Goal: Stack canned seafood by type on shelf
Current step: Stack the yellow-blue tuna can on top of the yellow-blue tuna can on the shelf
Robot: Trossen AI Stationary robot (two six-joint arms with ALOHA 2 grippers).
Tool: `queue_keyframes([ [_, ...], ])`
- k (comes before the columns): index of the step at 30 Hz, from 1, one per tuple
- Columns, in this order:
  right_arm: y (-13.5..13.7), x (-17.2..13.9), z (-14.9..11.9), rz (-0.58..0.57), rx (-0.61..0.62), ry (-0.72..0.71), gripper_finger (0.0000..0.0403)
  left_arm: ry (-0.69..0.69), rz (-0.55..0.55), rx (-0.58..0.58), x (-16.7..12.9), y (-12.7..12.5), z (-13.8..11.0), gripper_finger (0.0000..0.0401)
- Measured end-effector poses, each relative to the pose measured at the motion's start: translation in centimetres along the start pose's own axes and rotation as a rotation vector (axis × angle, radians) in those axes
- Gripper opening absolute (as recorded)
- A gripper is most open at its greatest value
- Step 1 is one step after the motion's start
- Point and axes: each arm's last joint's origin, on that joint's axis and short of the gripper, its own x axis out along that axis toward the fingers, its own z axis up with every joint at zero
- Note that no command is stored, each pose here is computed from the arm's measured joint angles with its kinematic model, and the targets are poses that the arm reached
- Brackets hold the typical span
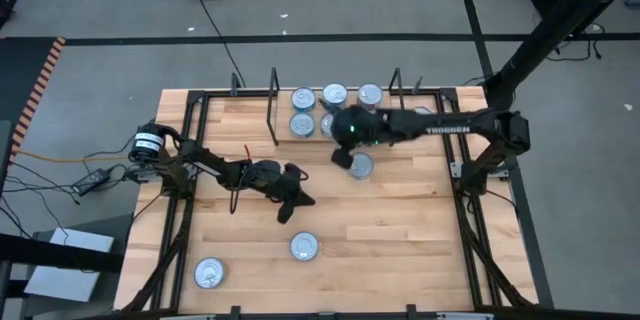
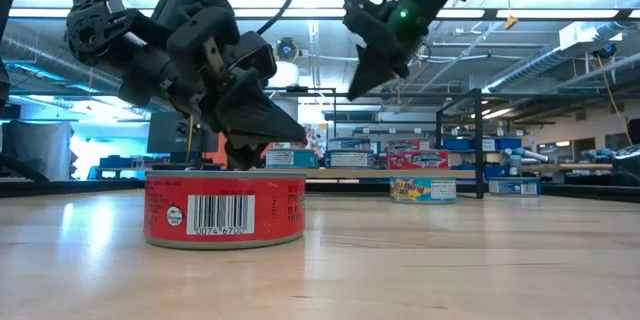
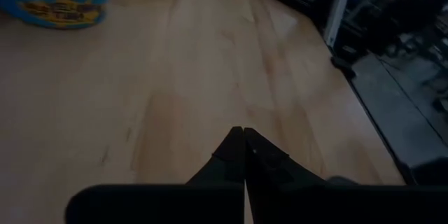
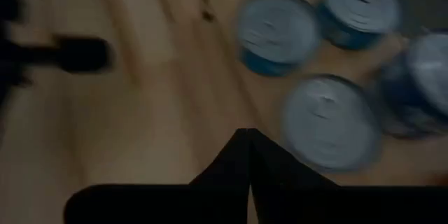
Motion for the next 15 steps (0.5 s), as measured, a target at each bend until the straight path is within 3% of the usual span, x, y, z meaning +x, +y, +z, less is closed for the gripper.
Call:
queue_keyframes([
  [7, 4.6, 0.8, -1.6, 0.136, 0.096, -0.221, 0.0005, 0.047, -0.017, 0.077, 0.0, 0.1, -0.4, 0.0001],
  [15, 7.1, 0.2, -3.5, 0.273, 0.120, -0.393, 0.0002, 0.166, 0.022, 0.143, -0.5, 0.2, -1.1, 0.0001],
])
